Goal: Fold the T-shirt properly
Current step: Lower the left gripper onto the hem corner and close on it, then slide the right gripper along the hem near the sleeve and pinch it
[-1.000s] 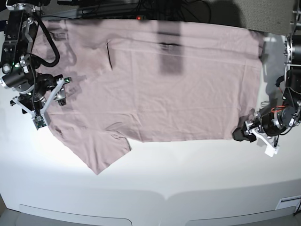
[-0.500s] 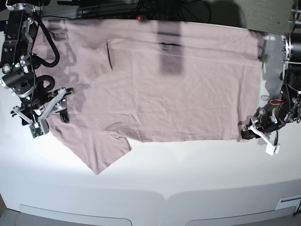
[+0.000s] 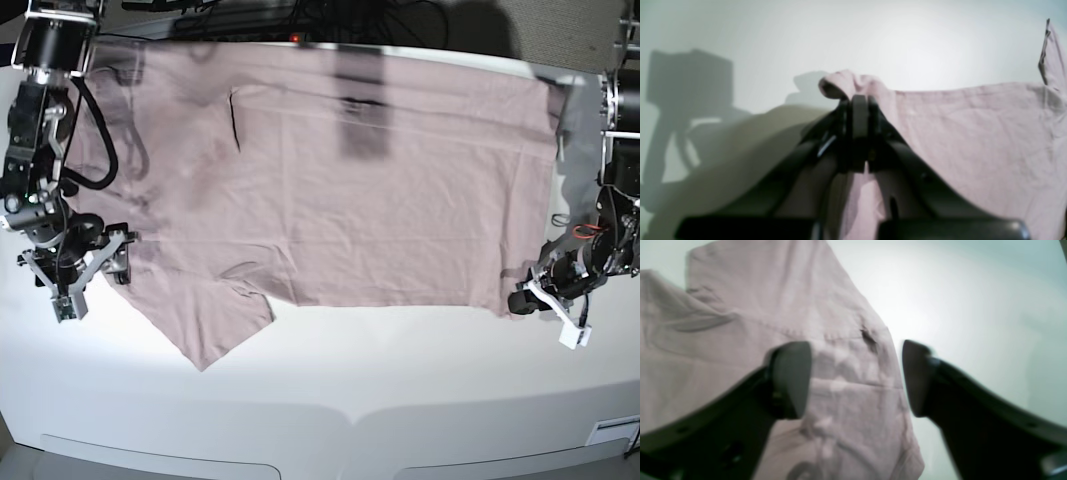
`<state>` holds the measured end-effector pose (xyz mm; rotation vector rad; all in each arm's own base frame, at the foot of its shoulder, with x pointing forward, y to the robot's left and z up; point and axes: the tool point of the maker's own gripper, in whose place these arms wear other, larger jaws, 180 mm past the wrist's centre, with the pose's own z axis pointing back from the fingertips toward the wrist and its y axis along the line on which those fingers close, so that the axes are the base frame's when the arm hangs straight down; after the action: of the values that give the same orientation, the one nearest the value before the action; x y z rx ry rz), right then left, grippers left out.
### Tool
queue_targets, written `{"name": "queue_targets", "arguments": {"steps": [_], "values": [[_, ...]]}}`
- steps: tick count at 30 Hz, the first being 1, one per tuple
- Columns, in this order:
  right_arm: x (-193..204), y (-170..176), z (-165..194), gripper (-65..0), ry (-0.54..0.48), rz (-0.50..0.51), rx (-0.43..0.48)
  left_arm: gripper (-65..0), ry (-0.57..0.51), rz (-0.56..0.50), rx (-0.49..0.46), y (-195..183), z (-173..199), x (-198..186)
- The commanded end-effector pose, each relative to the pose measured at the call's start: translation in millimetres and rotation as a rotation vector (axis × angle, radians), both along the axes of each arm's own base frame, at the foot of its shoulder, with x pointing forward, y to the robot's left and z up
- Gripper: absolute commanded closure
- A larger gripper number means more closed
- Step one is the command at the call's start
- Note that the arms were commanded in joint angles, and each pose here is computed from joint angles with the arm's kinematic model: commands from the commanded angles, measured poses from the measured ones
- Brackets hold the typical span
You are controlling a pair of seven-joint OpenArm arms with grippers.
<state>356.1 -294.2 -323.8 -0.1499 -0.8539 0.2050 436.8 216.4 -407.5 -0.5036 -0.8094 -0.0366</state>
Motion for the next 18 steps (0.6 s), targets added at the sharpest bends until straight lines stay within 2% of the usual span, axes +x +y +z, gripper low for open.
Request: {"name": "queue_targets", "arguments": {"steps": [1, 7, 14, 18], "values": [[13, -9, 16, -48.4, -0.048, -0.010, -0.010, 0.0, -0.075, 0.008, -0.009, 5, 25, 18], [41, -37, 9, -48.4, -0.008, -0.094, -0.002, 0.0, -0.075, 0.008, -0.009, 5, 25, 18], [67, -52, 1, -48.1, 0.037, -0.163, 0.093, 0.0, -0.071, 0.006, -0.008, 5, 25, 17], [72, -55, 7, -48.1, 0.038, -0.172, 0.079, 0.0, -0.062, 0.002, -0.005, 5, 23, 16]]}}
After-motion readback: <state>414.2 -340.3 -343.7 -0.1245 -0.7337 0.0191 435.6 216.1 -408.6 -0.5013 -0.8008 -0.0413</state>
